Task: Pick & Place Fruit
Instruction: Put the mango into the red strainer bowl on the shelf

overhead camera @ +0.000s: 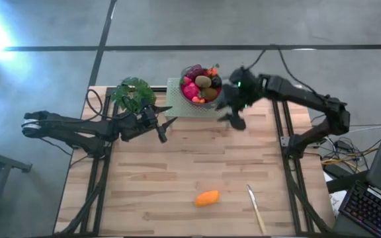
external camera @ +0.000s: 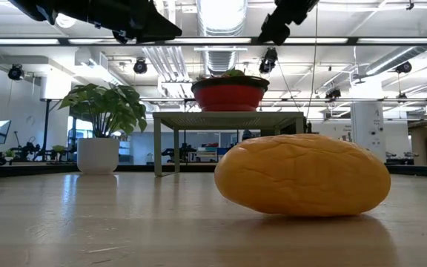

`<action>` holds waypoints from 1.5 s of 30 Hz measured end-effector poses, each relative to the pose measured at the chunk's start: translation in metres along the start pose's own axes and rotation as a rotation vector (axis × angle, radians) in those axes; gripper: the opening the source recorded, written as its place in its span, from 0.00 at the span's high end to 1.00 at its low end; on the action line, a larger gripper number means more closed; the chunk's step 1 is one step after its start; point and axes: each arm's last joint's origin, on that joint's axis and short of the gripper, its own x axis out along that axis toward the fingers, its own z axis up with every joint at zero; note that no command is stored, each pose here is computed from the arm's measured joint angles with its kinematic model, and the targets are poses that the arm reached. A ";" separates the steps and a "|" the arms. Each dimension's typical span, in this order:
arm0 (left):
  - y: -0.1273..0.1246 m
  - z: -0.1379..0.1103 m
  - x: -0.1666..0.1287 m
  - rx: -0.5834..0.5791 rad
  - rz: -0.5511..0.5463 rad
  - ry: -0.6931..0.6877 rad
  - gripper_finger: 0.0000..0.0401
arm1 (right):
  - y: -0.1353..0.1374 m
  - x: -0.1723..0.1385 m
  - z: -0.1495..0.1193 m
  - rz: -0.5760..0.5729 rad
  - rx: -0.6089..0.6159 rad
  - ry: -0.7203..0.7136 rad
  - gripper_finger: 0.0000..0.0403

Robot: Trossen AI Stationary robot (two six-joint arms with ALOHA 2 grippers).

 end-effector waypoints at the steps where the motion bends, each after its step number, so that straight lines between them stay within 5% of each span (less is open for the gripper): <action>1: 0.000 0.000 0.000 0.000 0.000 0.000 0.45 | 0.010 0.005 -0.001 0.023 -0.010 0.007 0.46; 18: 0.000 0.000 0.000 -0.002 0.000 0.000 0.45 | 0.147 0.089 -0.044 0.029 -0.066 0.081 0.35; 36: -0.001 -0.005 0.000 0.022 -0.010 0.043 0.45 | 0.216 0.167 -0.090 0.147 -0.049 0.101 0.17; 45: -0.001 -0.007 0.000 0.034 -0.016 0.065 0.45 | 0.242 0.211 -0.096 0.110 -0.106 0.185 0.13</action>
